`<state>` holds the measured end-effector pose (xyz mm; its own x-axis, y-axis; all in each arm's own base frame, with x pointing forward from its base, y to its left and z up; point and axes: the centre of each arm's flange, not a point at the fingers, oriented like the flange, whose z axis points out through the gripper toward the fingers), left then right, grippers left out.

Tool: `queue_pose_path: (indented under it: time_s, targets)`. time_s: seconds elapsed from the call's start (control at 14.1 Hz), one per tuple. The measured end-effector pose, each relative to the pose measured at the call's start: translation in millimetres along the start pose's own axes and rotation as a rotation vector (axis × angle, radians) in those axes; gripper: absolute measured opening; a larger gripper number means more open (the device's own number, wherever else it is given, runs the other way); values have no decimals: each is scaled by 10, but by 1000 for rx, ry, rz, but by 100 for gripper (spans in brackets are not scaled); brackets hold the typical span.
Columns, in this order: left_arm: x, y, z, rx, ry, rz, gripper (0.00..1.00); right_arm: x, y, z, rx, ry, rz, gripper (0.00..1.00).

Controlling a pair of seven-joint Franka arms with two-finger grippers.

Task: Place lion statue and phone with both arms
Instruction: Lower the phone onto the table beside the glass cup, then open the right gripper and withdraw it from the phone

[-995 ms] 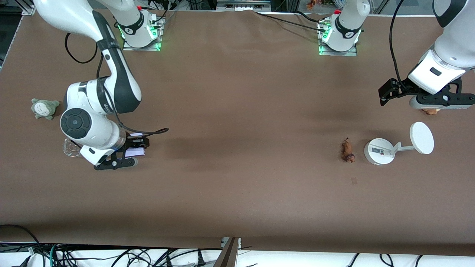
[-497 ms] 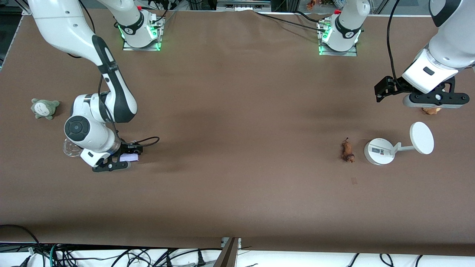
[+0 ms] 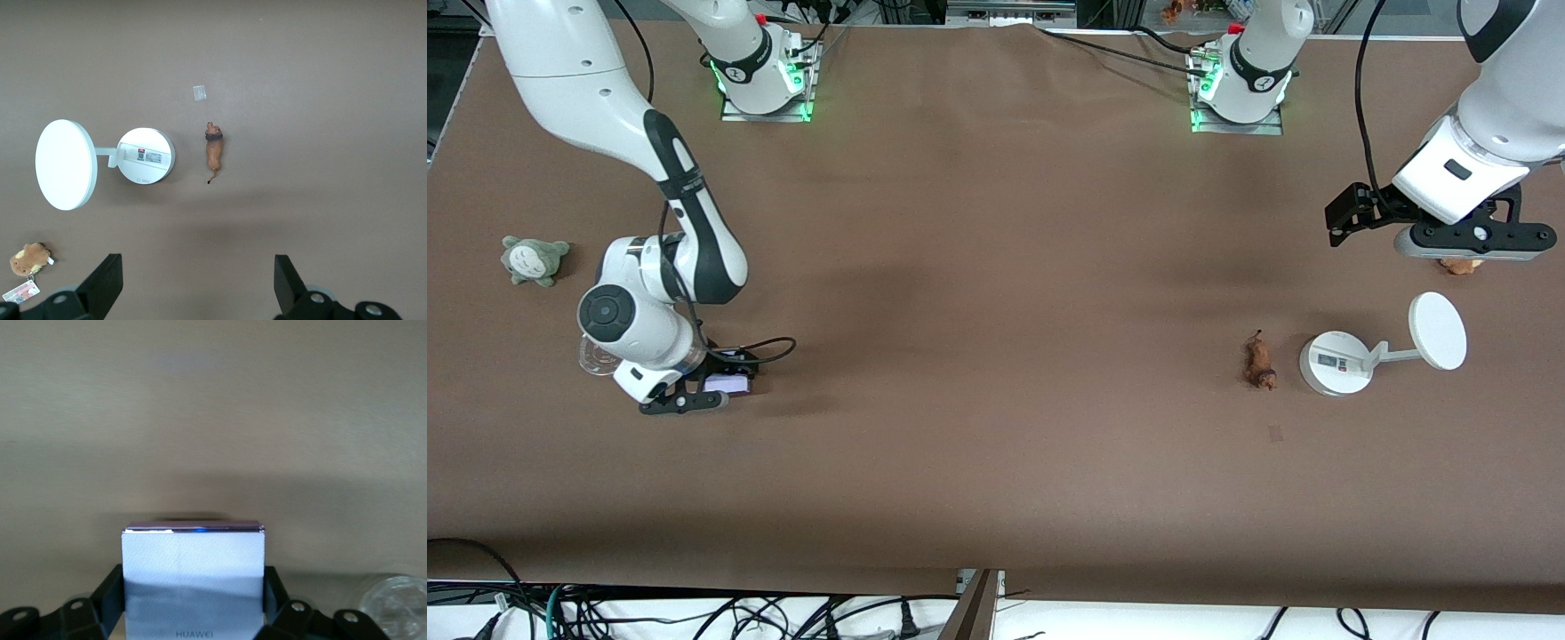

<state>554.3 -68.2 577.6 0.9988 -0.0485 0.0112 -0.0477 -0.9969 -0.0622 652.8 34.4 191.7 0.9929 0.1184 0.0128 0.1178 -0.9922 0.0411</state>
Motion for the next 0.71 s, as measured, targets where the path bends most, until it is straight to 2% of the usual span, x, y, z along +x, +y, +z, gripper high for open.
queue_pose_path:
  time_s: [0.71]
  targets:
    - [11,-1,11,0,-12,0,100,-42,89,175,8,-20,9,87]
